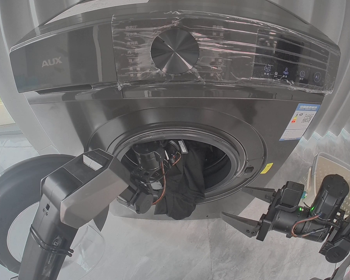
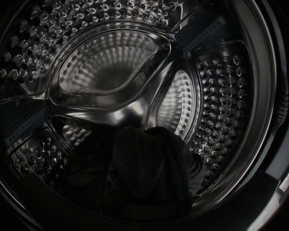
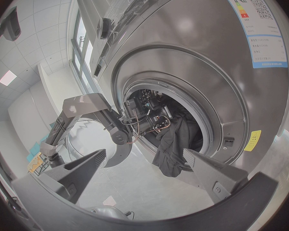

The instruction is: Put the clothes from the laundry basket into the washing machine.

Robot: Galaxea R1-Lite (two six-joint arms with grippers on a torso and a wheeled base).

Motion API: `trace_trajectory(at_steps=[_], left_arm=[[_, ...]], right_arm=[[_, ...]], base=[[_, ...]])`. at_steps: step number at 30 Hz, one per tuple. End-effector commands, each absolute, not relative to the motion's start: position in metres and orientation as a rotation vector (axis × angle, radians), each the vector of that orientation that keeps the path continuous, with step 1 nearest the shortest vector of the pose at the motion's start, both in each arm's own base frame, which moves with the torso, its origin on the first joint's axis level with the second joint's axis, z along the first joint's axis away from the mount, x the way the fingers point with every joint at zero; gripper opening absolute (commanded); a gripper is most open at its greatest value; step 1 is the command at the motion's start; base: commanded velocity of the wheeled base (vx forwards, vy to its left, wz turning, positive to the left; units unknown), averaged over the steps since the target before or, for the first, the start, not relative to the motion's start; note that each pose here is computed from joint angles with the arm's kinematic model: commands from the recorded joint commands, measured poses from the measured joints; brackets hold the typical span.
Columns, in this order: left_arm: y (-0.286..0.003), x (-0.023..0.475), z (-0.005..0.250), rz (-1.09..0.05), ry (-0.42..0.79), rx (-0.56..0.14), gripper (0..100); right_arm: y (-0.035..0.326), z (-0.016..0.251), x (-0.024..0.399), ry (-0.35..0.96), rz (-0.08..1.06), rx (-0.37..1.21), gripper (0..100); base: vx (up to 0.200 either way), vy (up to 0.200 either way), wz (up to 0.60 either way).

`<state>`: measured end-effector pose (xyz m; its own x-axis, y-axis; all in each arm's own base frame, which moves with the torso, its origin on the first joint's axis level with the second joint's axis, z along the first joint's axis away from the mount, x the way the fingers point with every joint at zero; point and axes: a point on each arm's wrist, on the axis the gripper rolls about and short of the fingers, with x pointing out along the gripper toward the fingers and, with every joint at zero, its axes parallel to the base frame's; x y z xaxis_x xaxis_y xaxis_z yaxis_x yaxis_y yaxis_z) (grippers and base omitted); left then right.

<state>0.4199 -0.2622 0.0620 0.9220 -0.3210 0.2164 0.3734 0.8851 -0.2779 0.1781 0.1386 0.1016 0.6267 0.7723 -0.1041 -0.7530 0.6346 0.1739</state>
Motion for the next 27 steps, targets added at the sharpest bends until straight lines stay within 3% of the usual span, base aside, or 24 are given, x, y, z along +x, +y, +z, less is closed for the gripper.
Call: trace_trajectory(at_steps=[1, 2, 3, 14, 17, 19, 21, 24, 27], left_arm=[[-0.262, 0.427, 0.06, -0.355, -0.182, -0.326, 0], [-0.26, 0.428, 0.061, -0.351, -0.186, -0.326, 0], [-0.259, 0.429, 0.062, -0.346, -0.188, -0.325, 100], [-0.258, 0.426, 0.057, -0.348, -0.175, -0.317, 100], [-0.259, 0.416, 0.047, -0.353, -0.112, -0.289, 100], [-0.26, 0.406, 0.041, -0.361, -0.059, -0.259, 100], [-0.251, 0.394, 0.021, -0.357, 0.063, -0.178, 100], [-0.241, 0.387, 0.004, -0.34, 0.154, -0.079, 100], [-0.24, 0.387, 0.004, -0.339, 0.15, -0.066, 100]], right_arm=[[0.139, 0.101, 0.178, 0.176, 0.877, 0.117, 100], [0.139, 0.101, 0.178, 0.176, 0.877, 0.117, 100], [0.139, 0.101, 0.178, 0.176, 0.877, 0.117, 100], [0.139, 0.101, 0.178, 0.178, 0.879, 0.117, 100], [0.139, 0.101, 0.178, 0.178, 0.879, 0.117, 100], [0.139, 0.101, 0.178, 0.179, 0.878, 0.116, 100], [0.139, 0.101, 0.178, 0.18, 0.88, 0.117, 100], [0.139, 0.101, 0.179, 0.178, 0.88, 0.117, 100], [0.139, 0.101, 0.179, 0.178, 0.88, 0.117, 100]], base=[[0.0, 0.0, 0.0], [0.0, 0.0, 0.0], [0.0, 0.0, 0.0], [0.0, 0.0, 0.0], [0.0, 0.0, 0.0], [0.0, 0.0, 0.0], [0.0, 0.0, 0.0], [0.0, 0.0, 0.0], [0.0, 0.0, 0.0]])
